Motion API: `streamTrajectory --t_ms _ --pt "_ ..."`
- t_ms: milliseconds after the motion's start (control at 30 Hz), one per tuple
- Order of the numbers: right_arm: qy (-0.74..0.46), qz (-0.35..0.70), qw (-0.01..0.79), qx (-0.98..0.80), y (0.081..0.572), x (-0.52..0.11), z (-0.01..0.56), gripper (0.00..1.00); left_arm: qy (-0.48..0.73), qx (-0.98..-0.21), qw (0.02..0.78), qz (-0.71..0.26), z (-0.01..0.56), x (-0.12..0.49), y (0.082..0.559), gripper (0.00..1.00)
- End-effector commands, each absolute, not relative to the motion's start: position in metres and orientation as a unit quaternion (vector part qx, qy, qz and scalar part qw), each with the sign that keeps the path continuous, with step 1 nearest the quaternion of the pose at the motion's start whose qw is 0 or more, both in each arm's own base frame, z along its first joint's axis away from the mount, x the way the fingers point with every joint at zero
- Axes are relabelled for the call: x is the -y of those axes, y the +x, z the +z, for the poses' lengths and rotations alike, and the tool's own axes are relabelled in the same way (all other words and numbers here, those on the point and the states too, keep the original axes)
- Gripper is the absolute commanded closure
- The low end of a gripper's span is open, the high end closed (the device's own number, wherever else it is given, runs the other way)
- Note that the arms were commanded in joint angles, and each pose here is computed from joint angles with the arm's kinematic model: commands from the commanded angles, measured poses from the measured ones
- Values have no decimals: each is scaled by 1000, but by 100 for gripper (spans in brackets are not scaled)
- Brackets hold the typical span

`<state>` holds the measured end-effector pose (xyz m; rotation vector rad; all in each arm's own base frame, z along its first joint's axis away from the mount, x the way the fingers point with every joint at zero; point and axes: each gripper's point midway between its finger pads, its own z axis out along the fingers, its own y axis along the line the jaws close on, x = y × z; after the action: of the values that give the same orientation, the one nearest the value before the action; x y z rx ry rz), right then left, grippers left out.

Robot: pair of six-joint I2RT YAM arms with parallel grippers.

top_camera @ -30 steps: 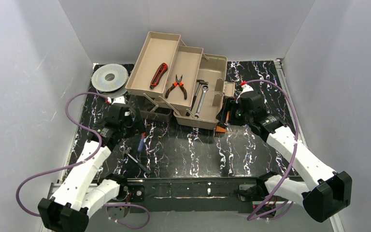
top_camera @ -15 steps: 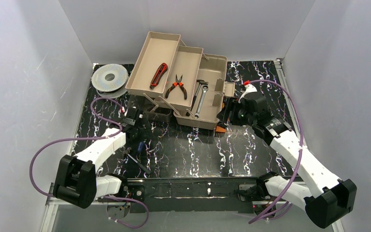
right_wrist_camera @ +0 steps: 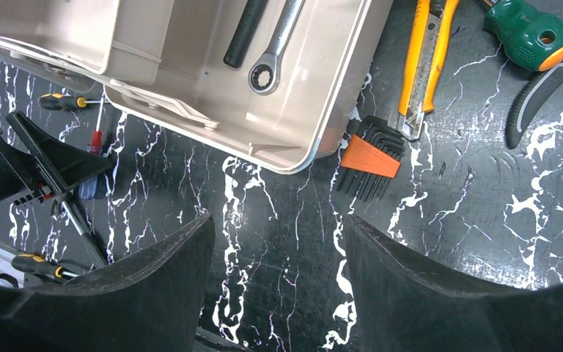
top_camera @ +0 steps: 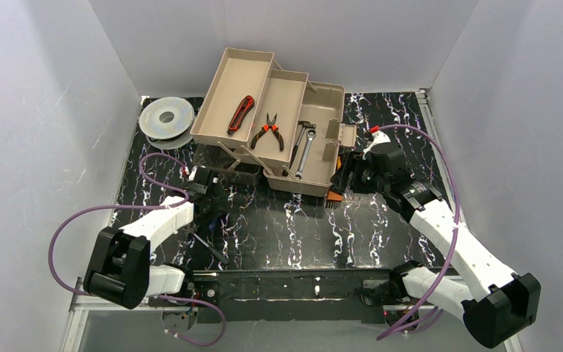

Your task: Pack the tool kit

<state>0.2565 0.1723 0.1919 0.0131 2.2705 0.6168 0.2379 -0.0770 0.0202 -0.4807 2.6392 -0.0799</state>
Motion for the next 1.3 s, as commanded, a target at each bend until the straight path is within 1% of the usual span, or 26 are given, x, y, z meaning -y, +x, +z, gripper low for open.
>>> streamTrajectory --t_ms 0,33,167,233,333,400,533,633,800,967,1033,1267 --pt "8 251 397 -883 260 -173 198 28 -196 -961 190 -49 2 84 219 37" --pt "7 251 395 -884 259 -173 197 28 -202 -961 182 -51 -1 85 217 38" --pt "9 250 396 -884 259 -172 196 28 -203 -964 163 -60 -6 90 211 55" --pt "11 247 396 -884 260 -170 193 28 -197 -966 160 -58 -6 88 208 66" --pt "12 246 394 -886 260 -170 190 28 -190 -966 165 -53 -1 86 207 90" --pt "13 247 393 -886 260 -170 190 28 -186 -965 176 -65 8 89 210 97" --pt "12 247 394 -885 261 -170 190 28 -163 -957 212 -112 41 103 220 100" --pt "12 246 394 -886 262 -170 190 28 -144 -952 238 -128 72 107 223 100" --pt "15 246 393 -886 264 -170 187 28 -143 -938 293 -119 122 95 224 100" --pt "16 246 395 -885 267 -171 188 28 -138 -907 382 -114 179 82 235 100" --pt "15 247 397 -884 268 -171 190 28 -132 -897 407 -113 200 80 241 100" --pt "8 247 410 -878 272 -172 201 28 -76 -878 460 -108 254 88 276 100"
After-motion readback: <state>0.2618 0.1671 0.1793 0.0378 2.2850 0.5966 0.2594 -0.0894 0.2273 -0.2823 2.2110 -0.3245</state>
